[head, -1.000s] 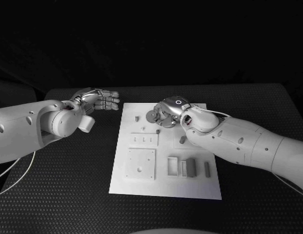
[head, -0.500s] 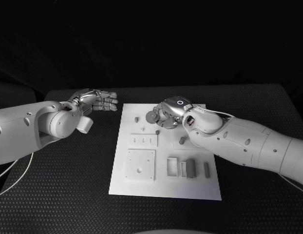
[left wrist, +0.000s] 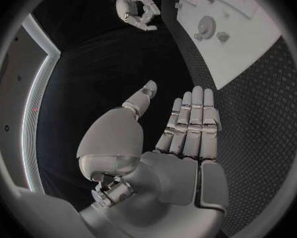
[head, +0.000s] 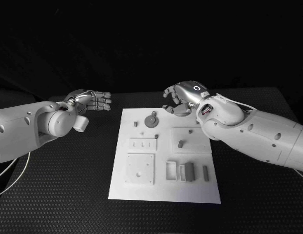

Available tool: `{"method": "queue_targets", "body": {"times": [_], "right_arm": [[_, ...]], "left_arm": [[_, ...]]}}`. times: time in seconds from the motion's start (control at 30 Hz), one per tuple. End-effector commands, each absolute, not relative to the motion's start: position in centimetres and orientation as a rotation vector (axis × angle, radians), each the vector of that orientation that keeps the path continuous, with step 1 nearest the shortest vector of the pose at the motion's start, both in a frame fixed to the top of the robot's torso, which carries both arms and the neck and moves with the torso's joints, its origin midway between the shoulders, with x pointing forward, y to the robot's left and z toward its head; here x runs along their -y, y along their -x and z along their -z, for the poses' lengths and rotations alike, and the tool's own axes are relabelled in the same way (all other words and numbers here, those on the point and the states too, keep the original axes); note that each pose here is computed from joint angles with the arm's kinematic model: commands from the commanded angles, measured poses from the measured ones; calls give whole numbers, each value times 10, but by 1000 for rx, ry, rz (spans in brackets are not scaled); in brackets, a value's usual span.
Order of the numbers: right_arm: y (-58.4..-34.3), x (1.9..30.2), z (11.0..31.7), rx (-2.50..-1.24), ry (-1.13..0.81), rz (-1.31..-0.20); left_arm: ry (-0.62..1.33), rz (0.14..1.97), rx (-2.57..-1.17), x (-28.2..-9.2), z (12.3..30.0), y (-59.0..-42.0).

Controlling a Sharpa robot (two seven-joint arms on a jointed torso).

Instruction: Assemble the parts on the task board

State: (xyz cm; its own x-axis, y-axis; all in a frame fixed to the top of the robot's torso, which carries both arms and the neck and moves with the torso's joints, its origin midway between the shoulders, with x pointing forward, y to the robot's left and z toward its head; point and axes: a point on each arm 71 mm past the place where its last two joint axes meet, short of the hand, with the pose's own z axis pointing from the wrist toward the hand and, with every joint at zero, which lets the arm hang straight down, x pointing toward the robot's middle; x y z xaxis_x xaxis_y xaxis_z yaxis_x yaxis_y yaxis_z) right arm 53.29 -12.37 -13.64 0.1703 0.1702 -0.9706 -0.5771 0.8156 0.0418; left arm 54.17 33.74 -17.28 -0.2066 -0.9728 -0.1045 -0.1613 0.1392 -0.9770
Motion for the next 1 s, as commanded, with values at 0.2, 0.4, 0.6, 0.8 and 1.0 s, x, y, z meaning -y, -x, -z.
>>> {"method": "queue_targets", "body": {"times": [0.2, 0.4, 0.6, 0.8, 1.0], "right_arm": [[-545, 178, 132, -1393, 141, -664], [-553, 222, 135, -1410, 72, -733], [-562, 258, 142, -1429, 58, -737], [-561, 282, 170, -1491, 114, -661], [-560, 283, 197, -1544, 186, -616]], "left_arm": [[1118, 1200, -1524, -341, 179, -546], [1107, 1222, -1529, -339, 184, -548], [1109, 1230, -1542, -335, 189, -546], [1099, 1248, -1561, -328, 194, -544], [1044, 1272, -1603, -321, 199, -541]]}}
